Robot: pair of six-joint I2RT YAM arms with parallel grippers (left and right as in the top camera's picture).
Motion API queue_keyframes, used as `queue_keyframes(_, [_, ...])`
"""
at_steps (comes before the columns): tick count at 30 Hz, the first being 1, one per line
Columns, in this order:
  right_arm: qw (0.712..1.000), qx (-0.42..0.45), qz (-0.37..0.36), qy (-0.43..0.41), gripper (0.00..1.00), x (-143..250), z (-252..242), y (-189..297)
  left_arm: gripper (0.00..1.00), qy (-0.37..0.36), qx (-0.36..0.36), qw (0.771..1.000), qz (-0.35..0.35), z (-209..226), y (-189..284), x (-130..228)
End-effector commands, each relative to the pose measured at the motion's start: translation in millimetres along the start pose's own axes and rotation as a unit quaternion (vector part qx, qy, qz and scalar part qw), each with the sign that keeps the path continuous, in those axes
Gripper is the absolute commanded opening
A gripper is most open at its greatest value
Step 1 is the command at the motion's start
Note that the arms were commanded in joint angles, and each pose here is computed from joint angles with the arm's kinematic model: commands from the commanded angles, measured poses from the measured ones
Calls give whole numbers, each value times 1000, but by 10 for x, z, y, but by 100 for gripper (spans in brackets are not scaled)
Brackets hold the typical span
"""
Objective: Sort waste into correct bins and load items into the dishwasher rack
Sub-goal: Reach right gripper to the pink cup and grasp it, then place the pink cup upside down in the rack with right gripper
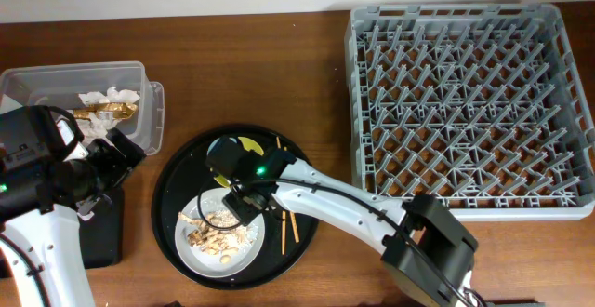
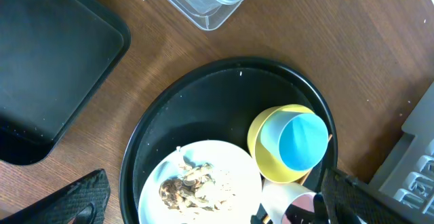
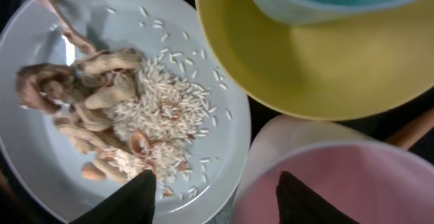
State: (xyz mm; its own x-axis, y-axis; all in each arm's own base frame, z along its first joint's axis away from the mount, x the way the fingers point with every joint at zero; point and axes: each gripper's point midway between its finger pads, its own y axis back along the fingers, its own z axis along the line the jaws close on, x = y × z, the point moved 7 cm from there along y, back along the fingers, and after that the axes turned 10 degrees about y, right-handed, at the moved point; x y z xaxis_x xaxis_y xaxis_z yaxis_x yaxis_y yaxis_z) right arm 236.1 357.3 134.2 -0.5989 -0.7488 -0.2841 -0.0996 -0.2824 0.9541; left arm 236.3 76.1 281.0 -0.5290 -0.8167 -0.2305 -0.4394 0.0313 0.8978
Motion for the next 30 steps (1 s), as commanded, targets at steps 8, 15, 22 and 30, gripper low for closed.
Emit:
queue_keyframes(8, [999,7,-4,-46,11,-35,-12,4,99,-1,0,1000,-4,4,22,-1])
queue_keyframes(15, [994,23,-23,-104,4,-310,-445,1407,99,-1,0,1000,-4,4,22,-1])
queue_keyframes(22, [956,-53,-135,-255,4,382,-2583,2371,99,-1,0,1000,-4,4,22,-1])
queue_keyframes(30, [840,-304,-360,-268,4,759,-3748,2261,99,-1,0,1000,-4,4,22,-1])
